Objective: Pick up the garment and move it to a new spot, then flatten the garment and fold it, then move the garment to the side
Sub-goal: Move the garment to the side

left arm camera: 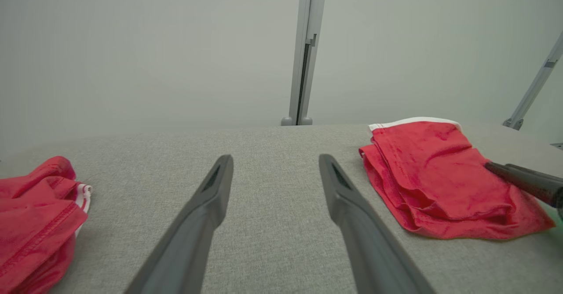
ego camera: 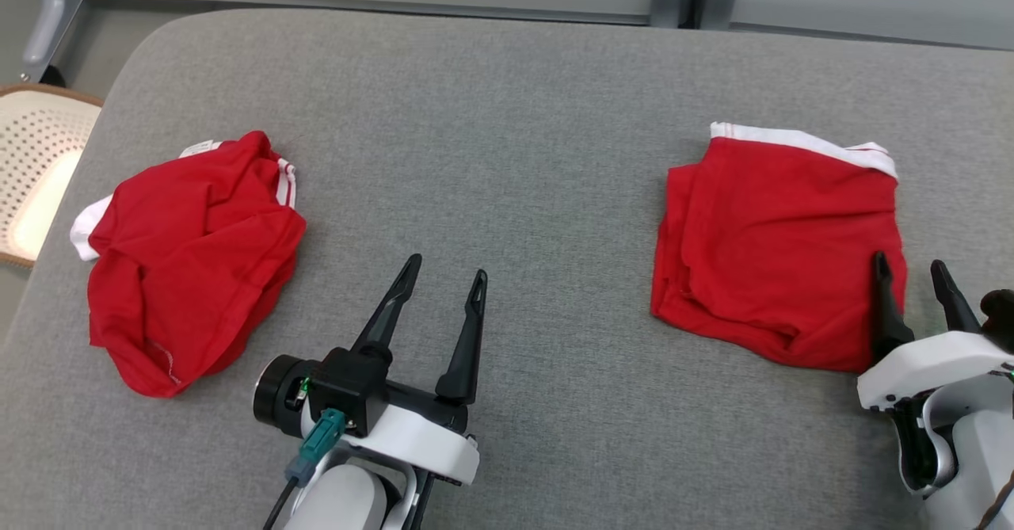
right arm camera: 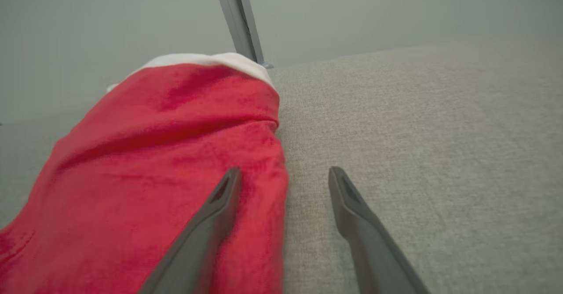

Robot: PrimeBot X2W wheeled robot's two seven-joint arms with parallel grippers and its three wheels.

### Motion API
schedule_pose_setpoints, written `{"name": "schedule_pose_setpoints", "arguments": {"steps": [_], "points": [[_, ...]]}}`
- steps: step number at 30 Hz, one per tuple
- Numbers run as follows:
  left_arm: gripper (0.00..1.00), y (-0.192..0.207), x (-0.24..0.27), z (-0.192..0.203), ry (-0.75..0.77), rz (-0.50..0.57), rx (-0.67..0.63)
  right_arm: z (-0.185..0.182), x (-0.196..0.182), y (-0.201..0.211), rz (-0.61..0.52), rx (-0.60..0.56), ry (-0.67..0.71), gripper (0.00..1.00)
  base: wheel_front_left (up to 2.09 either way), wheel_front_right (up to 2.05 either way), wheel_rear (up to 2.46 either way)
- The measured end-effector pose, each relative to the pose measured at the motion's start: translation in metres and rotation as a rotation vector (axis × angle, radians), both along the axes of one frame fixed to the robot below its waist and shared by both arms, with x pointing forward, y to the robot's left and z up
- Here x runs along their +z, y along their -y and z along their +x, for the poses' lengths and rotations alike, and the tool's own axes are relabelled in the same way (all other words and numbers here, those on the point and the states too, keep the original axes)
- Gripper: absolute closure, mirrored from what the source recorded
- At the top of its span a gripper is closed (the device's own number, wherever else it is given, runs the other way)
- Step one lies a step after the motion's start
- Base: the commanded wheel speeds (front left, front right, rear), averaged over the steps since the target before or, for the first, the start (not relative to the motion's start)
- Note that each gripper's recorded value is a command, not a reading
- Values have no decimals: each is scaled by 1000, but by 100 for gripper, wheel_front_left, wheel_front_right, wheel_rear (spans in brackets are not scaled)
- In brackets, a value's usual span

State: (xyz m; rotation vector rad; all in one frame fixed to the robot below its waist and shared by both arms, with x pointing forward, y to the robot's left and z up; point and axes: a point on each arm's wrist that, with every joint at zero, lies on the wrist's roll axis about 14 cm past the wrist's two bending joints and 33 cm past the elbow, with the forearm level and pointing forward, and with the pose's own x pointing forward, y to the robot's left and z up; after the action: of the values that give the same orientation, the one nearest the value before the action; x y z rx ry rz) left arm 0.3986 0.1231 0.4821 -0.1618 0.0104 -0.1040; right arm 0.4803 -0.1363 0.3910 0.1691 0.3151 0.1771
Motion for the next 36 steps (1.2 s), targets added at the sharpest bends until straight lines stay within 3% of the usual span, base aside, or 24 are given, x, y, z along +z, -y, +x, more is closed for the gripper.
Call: {"name": "schedule_pose_setpoints", "arguments": {"steps": [4, 5, 7, 13, 21, 29, 36], "points": [[0, -3, -4, -1, -14, 4, 9, 6, -18, -10, 10, 17, -73, 0, 0, 0, 0], [0, -4, -5, -1, -17, 5, 12, 7, -21, -11, 8, 22, -84, 21, 0, 0, 0], [0, -7, -6, -1, -22, 1, 23, 9, -26, -12, -3, 31, -102, 98, 0, 0, 0], [0, -5, -7, -1, -24, -4, 21, 16, -20, -12, -43, 56, -58, 100, 0, 0, 0], [0, 7, -8, 7, -18, 3, -23, 20, 10, 19, -218, 97, 68, 100, 0, 0, 0], [0, 44, -9, 28, 6, -3, -139, 19, 36, 84, -445, 116, 127, 100, 0, 0, 0], [0, 79, -30, 57, -8, 7, -258, 20, 33, 165, -660, 112, 50, 100, 0, 0, 0]]}}
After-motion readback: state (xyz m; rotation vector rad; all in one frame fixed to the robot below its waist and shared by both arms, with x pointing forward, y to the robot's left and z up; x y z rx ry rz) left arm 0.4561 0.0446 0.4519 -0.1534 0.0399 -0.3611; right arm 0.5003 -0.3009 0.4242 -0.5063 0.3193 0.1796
